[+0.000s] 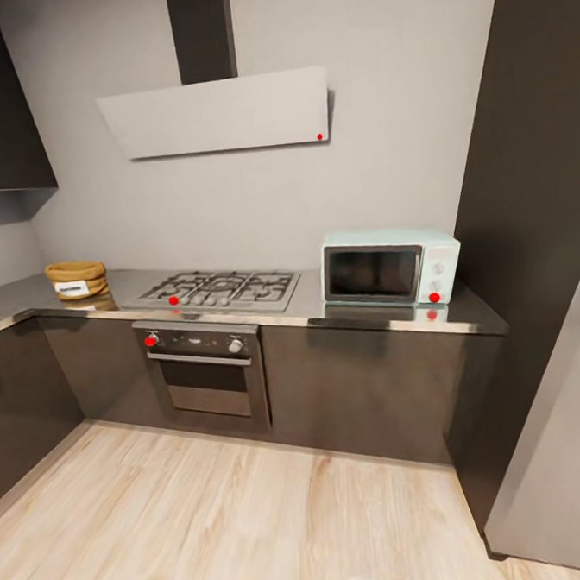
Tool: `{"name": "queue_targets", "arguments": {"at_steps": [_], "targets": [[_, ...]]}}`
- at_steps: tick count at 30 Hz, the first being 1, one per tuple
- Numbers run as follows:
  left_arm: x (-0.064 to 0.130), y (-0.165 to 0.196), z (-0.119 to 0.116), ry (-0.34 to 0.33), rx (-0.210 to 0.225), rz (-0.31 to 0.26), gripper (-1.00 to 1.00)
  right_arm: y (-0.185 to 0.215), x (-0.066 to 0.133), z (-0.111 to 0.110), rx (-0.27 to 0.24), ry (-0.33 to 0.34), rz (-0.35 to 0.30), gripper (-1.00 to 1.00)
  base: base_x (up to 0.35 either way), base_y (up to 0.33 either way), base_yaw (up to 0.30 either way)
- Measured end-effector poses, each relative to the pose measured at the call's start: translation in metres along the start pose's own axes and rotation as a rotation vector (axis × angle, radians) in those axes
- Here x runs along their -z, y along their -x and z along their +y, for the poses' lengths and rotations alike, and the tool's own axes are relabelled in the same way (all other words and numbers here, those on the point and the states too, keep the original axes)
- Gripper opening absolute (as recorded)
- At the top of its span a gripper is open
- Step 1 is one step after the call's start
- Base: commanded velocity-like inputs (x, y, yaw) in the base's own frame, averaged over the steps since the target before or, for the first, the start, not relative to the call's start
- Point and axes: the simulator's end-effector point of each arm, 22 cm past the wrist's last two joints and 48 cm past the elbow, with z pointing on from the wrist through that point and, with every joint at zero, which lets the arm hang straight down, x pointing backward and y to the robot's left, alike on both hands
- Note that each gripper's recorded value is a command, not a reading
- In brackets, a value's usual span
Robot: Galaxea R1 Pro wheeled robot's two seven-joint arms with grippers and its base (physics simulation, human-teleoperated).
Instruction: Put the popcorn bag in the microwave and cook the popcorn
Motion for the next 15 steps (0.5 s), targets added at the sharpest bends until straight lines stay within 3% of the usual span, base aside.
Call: {"name": "queue_targets", "arguments": {"at_steps": [8, 15], "targets": [[0.0, 0.0, -0.0002, 0.0, 0.001, 0.0, 1.0, 0.0, 0.0, -0.0001, 0.0, -0.001, 0.0, 1.0, 0.321, 0.0, -0.008], [-0.0001, 0.0003, -0.0002, 0.0, 0.001, 0.0, 1.0, 0.0, -0.0001, -0.0005, -0.002, -0.005, 0.0, 1.0, 0.209, 0.0, -0.166]]}}
